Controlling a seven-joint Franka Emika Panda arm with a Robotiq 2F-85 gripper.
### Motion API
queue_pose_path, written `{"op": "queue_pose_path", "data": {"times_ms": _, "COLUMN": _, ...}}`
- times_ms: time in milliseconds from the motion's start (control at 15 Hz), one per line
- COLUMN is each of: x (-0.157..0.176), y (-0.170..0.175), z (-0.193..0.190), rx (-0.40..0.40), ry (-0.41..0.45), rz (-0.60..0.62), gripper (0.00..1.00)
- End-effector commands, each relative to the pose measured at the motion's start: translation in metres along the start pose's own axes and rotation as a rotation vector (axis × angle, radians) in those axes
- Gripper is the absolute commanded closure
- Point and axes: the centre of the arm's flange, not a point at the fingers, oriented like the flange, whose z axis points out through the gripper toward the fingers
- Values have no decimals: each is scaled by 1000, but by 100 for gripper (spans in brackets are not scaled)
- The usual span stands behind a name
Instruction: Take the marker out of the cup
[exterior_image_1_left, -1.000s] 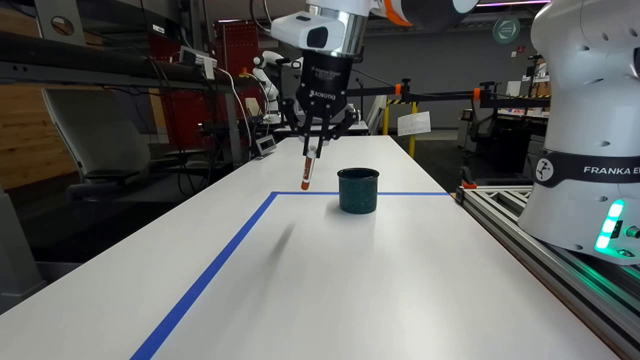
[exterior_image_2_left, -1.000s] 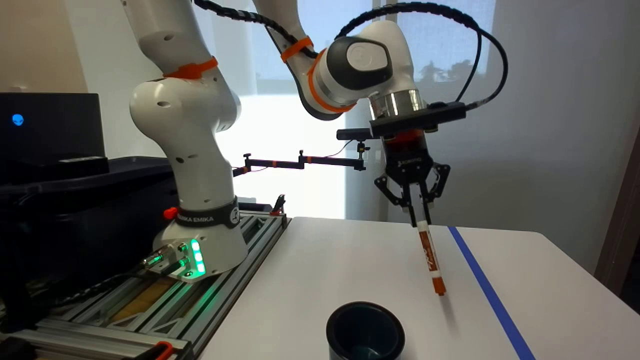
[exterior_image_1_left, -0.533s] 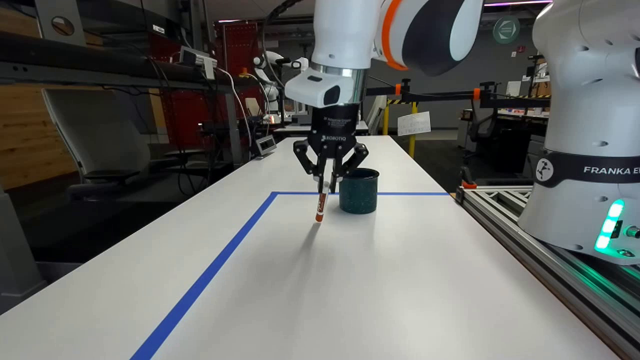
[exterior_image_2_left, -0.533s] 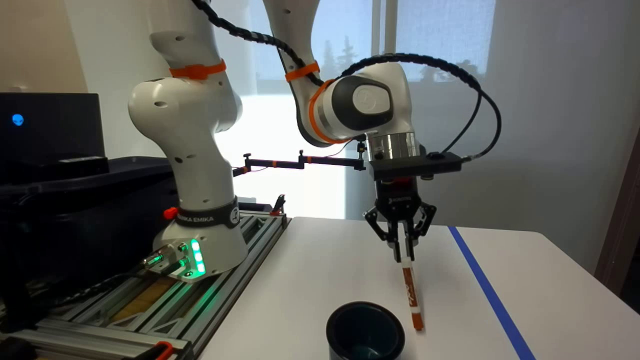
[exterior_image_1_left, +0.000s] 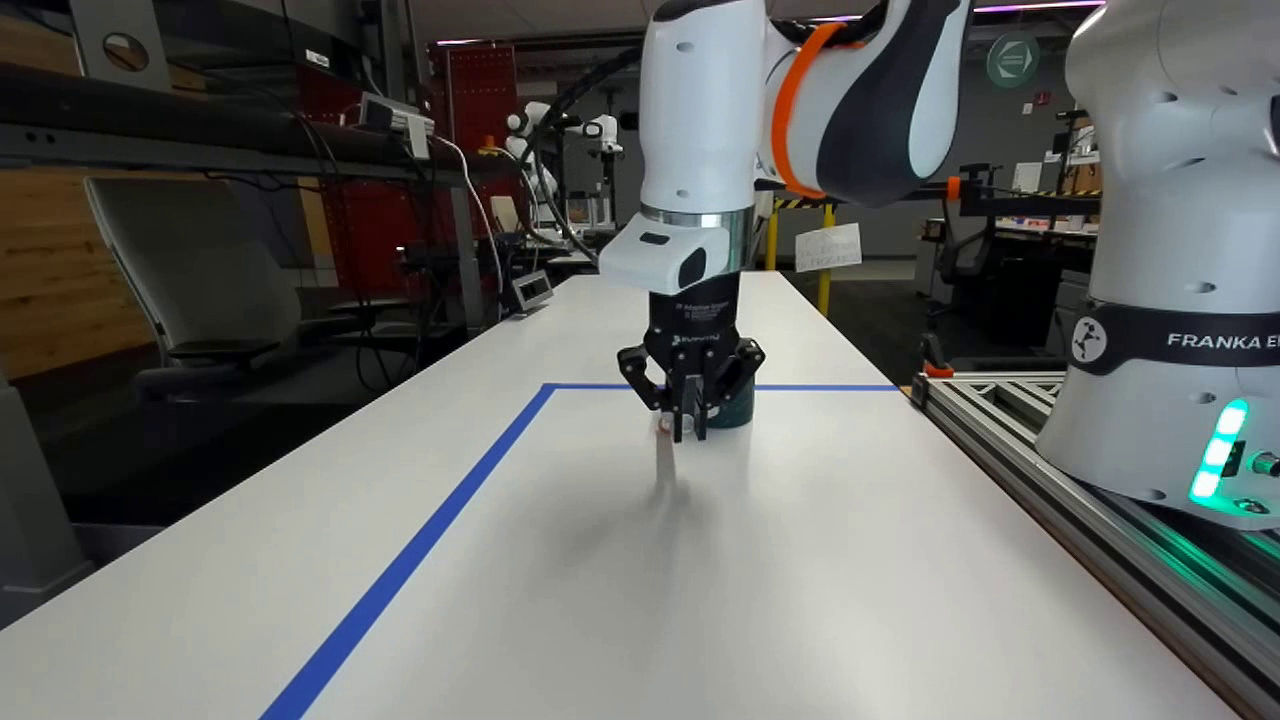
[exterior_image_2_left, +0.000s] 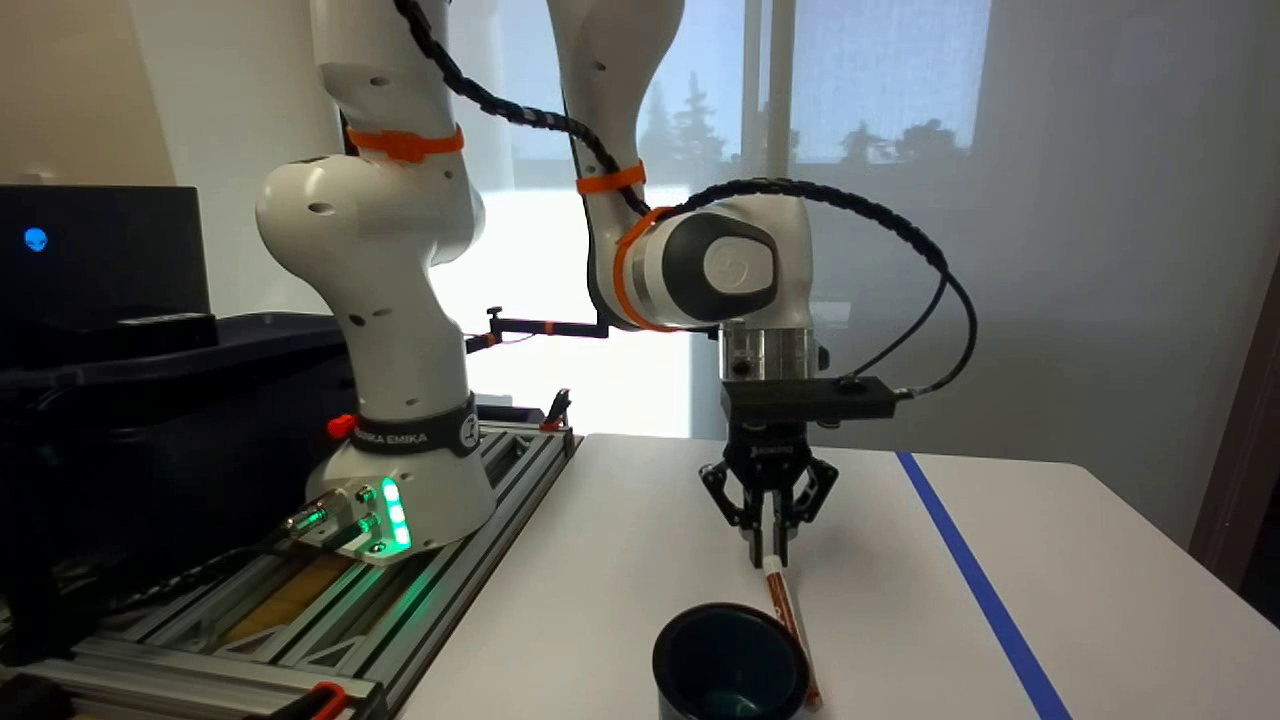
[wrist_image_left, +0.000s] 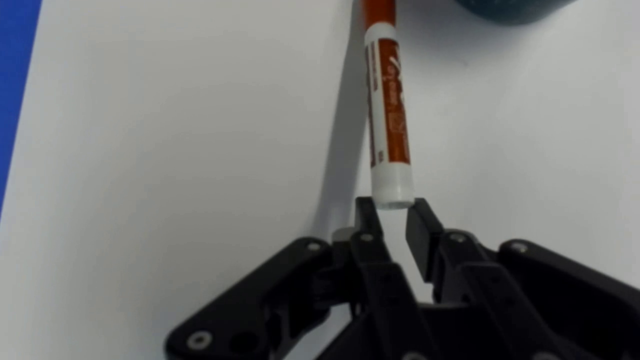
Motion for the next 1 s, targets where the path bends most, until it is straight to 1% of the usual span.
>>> {"op": "queue_pose_path", "data": {"times_ms": 0, "x": 5, "y": -18, "z": 0, "rx": 15, "ry": 29, "rz": -5, "gripper": 95}}
{"op": "queue_pose_path", "data": {"times_ms": 200, "x": 6, "y": -13, "z": 2, "rx": 43, "ry": 42, "rz": 24, "gripper": 95}}
{"op": "queue_pose_path", "data": {"times_ms": 267, "x": 6, "y": -10, "z": 0, "rx": 52, "ry": 50, "rz": 50, "gripper": 54}}
{"op": "queue_pose_path", "data": {"times_ms": 333, "x": 6, "y": -8, "z": -3, "rx": 58, "ry": 64, "rz": 72, "gripper": 52}}
{"op": "queue_pose_path", "data": {"times_ms": 400, "x": 7, "y": -4, "z": -9, "rx": 58, "ry": 81, "rz": 102, "gripper": 46}}
{"op": "queue_pose_path", "data": {"times_ms": 667, "x": 10, "y": 17, "z": -48, "rx": 56, "ry": 142, "rz": 256, "gripper": 16}}
{"op": "queue_pose_path", "data": {"times_ms": 800, "x": 11, "y": 26, "z": -70, "rx": 35, "ry": 140, "rz": 349, "gripper": 2}}
{"op": "queue_pose_path", "data": {"times_ms": 867, "x": 9, "y": 28, "z": -81, "rx": 32, "ry": 134, "rz": 393, "gripper": 0}}
{"op": "queue_pose_path", "data": {"times_ms": 933, "x": 5, "y": 30, "z": -93, "rx": 21, "ry": 107, "rz": 453, "gripper": 0}}
